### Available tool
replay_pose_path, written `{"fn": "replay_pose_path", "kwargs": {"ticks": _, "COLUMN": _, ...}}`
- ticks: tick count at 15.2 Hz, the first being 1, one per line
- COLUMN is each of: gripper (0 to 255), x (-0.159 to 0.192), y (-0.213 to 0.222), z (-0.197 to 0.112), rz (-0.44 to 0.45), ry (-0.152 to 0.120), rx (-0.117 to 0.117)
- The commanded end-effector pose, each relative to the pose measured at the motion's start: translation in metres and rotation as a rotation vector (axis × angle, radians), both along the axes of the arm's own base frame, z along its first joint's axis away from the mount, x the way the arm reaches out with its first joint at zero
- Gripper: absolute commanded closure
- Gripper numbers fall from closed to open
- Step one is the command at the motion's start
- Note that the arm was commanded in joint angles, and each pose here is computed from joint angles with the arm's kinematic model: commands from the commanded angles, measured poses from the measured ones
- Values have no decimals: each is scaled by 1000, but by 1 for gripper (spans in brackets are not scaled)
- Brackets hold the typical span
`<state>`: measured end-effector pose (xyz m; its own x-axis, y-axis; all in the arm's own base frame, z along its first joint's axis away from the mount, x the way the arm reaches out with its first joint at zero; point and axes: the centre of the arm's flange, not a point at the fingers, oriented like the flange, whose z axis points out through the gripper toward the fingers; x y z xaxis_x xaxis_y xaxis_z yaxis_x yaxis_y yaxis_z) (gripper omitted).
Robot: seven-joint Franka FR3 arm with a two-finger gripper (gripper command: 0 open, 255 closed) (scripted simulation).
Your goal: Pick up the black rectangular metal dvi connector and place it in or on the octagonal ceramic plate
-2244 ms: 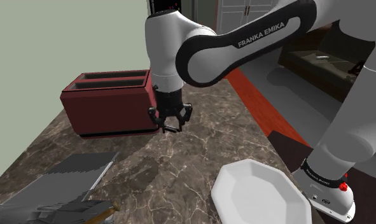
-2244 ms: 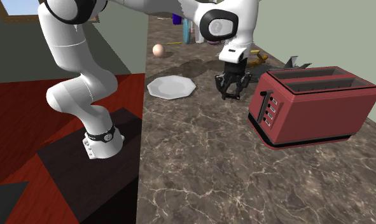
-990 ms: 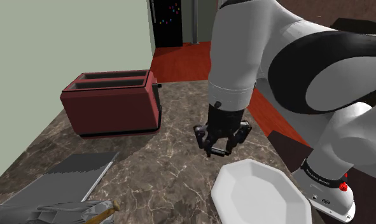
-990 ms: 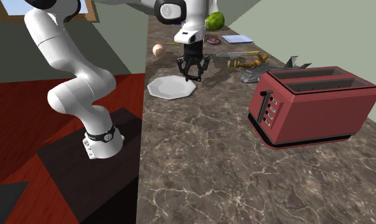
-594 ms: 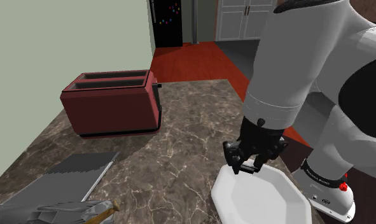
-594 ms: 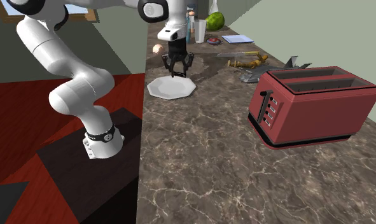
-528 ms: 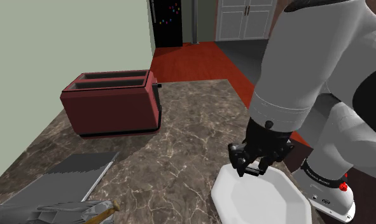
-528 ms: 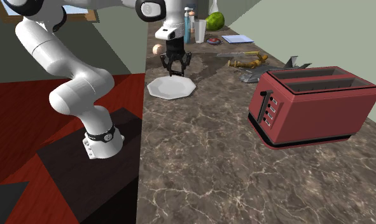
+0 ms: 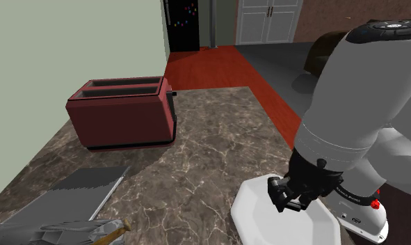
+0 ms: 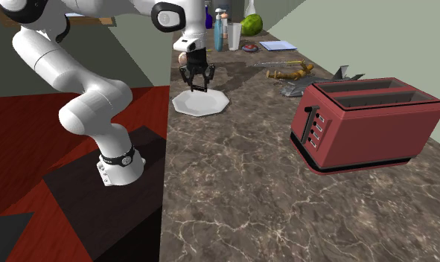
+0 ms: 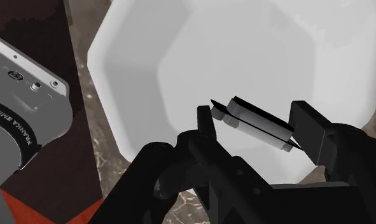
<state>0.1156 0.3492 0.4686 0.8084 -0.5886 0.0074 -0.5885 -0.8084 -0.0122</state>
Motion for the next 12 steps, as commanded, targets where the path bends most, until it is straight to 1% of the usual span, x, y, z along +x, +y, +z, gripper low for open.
{"fn": "replay_pose_path", "kwargs": {"ticks": 1, "gripper": 255, "x": 0, "y": 0, "z": -12, "rz": 0, "ry": 0, "rx": 0}}
{"fn": "replay_pose_path", "kwargs": {"ticks": 8, "gripper": 255, "x": 0, "y": 0, "z": -48, "rz": 0, "ry": 0, "rx": 0}}
{"fn": "replay_pose_path", "kwargs": {"ticks": 12, "gripper": 255, "x": 0, "y": 0, "z": -48, "rz": 0, "ry": 0, "rx": 0}}
